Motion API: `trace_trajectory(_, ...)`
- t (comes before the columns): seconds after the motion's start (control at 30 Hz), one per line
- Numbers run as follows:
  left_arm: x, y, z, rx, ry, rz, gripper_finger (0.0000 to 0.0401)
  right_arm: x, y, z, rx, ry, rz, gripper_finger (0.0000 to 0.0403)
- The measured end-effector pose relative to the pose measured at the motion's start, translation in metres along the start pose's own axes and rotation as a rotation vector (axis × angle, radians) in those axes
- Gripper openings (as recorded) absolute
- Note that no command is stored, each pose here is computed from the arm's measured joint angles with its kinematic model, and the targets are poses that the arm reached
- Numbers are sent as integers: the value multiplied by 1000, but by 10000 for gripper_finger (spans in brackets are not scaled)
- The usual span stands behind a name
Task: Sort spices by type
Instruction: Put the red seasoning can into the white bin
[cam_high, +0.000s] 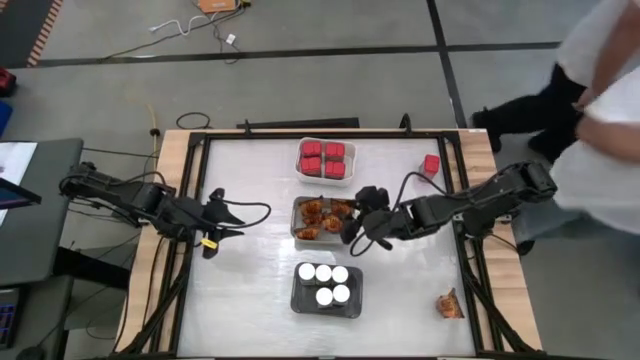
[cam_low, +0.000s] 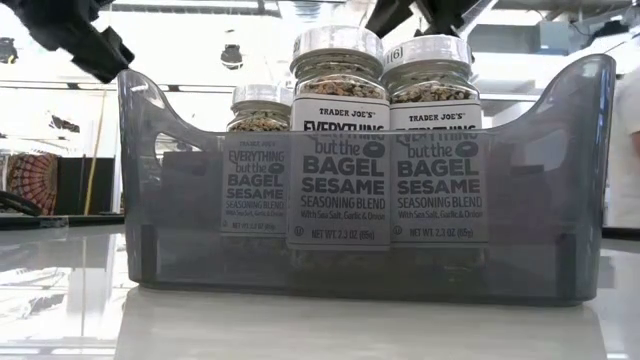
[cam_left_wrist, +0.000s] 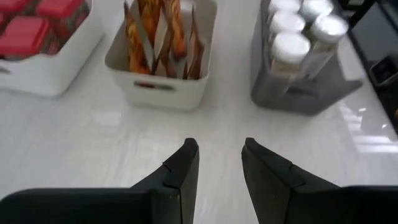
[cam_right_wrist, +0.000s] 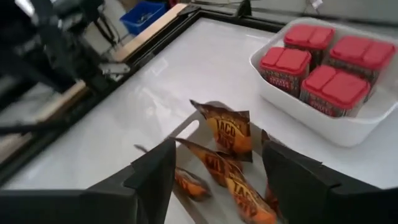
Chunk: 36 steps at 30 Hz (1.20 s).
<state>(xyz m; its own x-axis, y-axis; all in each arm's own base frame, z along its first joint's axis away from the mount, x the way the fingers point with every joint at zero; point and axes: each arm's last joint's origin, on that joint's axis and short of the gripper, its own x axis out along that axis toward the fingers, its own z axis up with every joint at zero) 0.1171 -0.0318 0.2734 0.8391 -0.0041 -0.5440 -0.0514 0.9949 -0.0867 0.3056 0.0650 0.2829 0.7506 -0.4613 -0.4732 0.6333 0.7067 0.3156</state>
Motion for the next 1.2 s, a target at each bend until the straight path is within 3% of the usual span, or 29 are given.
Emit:
trace_trajectory(0.23,0,4,-10,-23,102,38,114,7,-7,7,166,-13,-29,268)
trace_trajectory(0.63,0,18,-14,-41,4,125,114,29,-35,26,-4,-14,-158,285)
trace_trajectory(0.83,11,25,-23,6,-96,122,114,44,-68,42,47,55,-246,354)
trace_trajectory(0.97,17,29,-28,-27,-133,118,114,49,-82,51,108,56,-277,393)
trace_trajectory(1.2,22,33,-34,-60,-118,137,114,55,-108,57,105,109,-395,382)
